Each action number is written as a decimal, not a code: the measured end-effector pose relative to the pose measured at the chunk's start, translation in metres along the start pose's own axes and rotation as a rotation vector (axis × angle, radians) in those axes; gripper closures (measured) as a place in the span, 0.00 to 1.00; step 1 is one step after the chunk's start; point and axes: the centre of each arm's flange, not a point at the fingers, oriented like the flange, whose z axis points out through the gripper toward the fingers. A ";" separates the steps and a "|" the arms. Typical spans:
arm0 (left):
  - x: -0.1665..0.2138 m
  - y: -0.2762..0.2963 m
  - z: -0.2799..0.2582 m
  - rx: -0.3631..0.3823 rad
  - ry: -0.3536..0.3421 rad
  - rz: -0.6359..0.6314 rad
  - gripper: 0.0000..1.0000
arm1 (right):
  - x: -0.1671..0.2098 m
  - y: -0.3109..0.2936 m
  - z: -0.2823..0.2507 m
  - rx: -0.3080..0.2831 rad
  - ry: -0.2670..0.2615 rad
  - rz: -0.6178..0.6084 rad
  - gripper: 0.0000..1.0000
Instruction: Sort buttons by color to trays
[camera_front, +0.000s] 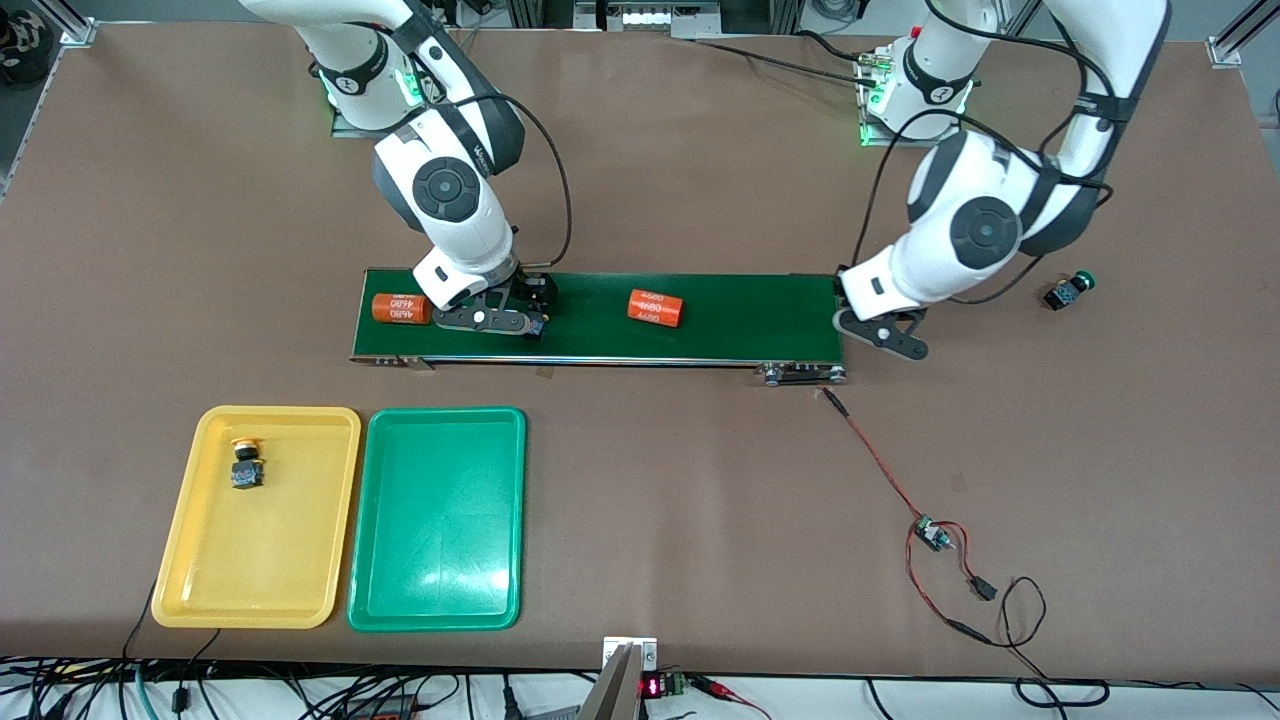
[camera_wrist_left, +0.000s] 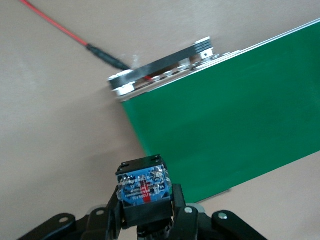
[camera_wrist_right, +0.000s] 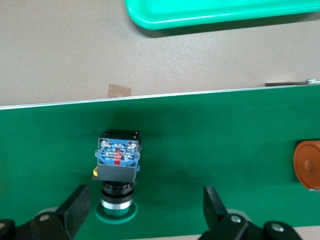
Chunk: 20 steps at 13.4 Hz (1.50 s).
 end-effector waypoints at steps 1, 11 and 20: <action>0.001 0.014 0.002 0.003 0.010 -0.013 0.59 | 0.000 0.000 0.002 0.000 -0.002 0.000 0.00; 0.014 0.051 0.052 -0.038 0.033 -0.021 0.59 | 0.002 0.003 0.018 -0.034 -0.003 -0.027 0.10; 0.029 0.049 0.050 -0.056 0.071 -0.025 0.54 | 0.012 0.016 0.027 -0.060 0.002 -0.029 0.44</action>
